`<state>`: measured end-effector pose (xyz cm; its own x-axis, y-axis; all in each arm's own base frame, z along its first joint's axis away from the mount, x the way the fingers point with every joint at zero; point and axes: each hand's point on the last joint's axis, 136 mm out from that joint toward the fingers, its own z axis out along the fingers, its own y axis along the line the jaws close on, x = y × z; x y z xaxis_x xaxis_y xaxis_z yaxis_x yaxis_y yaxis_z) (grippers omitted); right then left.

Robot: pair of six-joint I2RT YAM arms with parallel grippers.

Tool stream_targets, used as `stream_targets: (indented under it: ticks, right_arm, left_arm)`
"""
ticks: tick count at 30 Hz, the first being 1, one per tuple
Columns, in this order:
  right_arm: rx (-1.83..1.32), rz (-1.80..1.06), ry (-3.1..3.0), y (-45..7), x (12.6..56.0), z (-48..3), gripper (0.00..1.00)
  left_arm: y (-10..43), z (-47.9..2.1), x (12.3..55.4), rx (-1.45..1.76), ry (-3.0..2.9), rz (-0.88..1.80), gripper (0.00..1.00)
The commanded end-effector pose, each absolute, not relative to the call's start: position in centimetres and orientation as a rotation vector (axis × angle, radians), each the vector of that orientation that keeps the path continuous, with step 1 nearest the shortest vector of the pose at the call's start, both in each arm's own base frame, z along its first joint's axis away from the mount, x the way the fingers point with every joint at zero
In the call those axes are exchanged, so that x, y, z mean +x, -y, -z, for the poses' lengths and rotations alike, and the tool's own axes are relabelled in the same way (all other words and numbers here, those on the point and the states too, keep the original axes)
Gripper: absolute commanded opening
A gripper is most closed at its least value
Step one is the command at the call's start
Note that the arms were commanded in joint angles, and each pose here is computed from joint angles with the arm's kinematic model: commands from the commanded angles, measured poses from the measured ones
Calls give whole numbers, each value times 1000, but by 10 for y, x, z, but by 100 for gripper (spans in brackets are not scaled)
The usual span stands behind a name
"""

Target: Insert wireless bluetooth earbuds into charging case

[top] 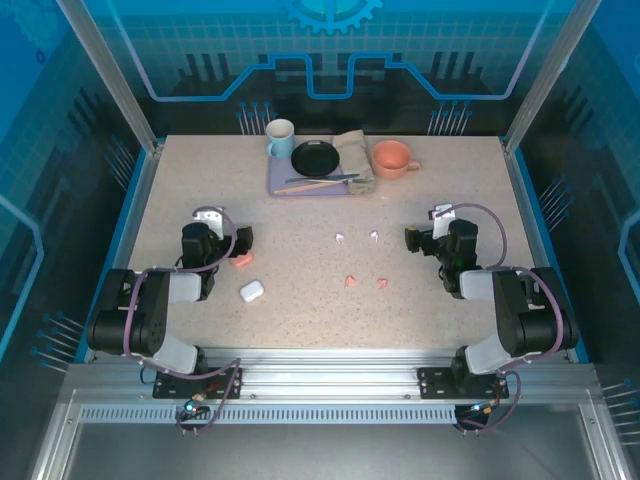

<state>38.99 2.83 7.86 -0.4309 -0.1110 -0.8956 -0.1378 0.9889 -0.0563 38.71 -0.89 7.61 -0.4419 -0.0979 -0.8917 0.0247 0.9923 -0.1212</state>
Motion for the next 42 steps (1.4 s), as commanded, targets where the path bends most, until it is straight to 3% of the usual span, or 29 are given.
stream_targets:
  ticks: [1,33,42]
  right_arm:
    - [-175,-51,-1970,-33,397,-94,100]
    - [-162,-65,-1980,-30,398,-96,100]
    - [72,-127,-2128,-21,398,-156,100]
  left_arm:
    - [9,-90,396,-46,-1978,144,99]
    - [7,-91,397,-57,-1973,135,99]
    - [-7,-145,392,-202,-2076,91,99]
